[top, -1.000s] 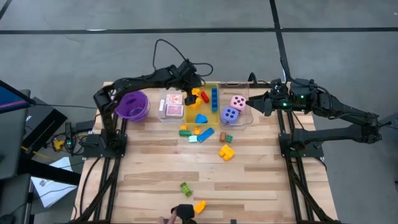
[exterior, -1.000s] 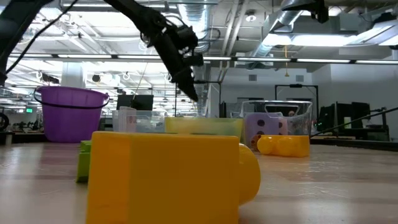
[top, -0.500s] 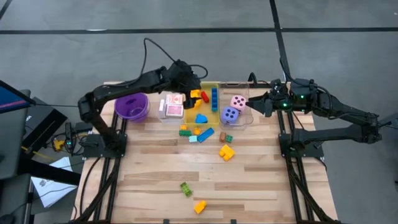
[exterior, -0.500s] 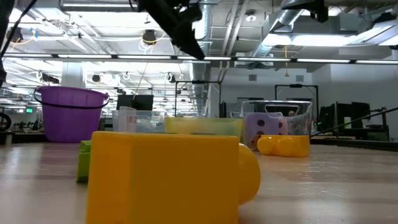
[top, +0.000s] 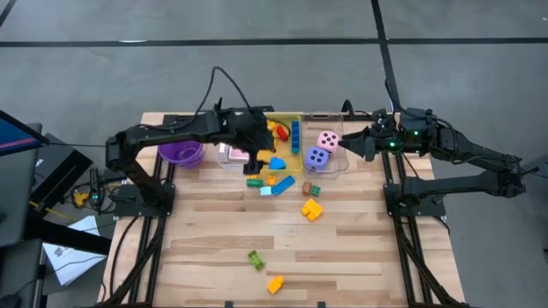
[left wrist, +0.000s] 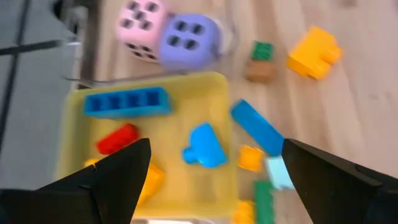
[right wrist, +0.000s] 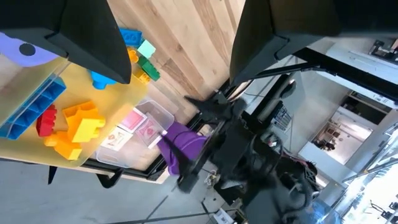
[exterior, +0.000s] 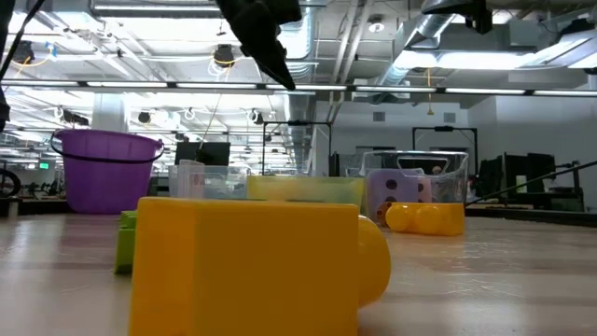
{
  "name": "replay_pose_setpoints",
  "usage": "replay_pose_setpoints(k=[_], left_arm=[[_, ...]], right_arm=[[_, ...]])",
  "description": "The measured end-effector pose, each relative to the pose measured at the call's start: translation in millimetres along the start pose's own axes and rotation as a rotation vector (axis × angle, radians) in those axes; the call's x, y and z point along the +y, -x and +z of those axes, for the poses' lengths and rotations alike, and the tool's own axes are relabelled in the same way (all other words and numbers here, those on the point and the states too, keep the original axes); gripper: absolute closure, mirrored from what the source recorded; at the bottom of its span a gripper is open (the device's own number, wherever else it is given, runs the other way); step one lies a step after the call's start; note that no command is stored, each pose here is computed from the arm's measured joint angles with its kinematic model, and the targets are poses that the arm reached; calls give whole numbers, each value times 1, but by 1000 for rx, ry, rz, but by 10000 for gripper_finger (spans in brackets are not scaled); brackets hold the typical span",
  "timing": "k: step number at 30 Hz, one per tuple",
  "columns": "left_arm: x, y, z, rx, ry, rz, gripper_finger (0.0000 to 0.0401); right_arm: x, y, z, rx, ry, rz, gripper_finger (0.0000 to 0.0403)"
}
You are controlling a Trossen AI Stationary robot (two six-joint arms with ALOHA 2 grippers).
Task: Pick & Place Toys
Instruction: Put the green gamepiece into the yellow bin
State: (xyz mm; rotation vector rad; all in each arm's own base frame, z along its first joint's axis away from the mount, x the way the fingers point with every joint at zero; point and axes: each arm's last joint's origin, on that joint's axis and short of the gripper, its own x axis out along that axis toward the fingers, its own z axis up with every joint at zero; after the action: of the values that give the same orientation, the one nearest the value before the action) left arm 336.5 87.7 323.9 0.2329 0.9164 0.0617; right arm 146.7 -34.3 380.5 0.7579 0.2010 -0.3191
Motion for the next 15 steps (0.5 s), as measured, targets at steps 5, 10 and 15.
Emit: replay_pose_setpoints(k=[5, 10, 15], left_arm=[[-26, 1, 1, 65, -32, -70, 41], [-46, 3, -1, 135, 33, -118, 41], [-58, 3, -4, 180, 99, -139, 41]], right_arm=[[0, 0, 0, 14, -2, 15, 137], [0, 0, -1, 15, -2, 14, 137], [0, 0, -1, 16, -2, 14, 137]])
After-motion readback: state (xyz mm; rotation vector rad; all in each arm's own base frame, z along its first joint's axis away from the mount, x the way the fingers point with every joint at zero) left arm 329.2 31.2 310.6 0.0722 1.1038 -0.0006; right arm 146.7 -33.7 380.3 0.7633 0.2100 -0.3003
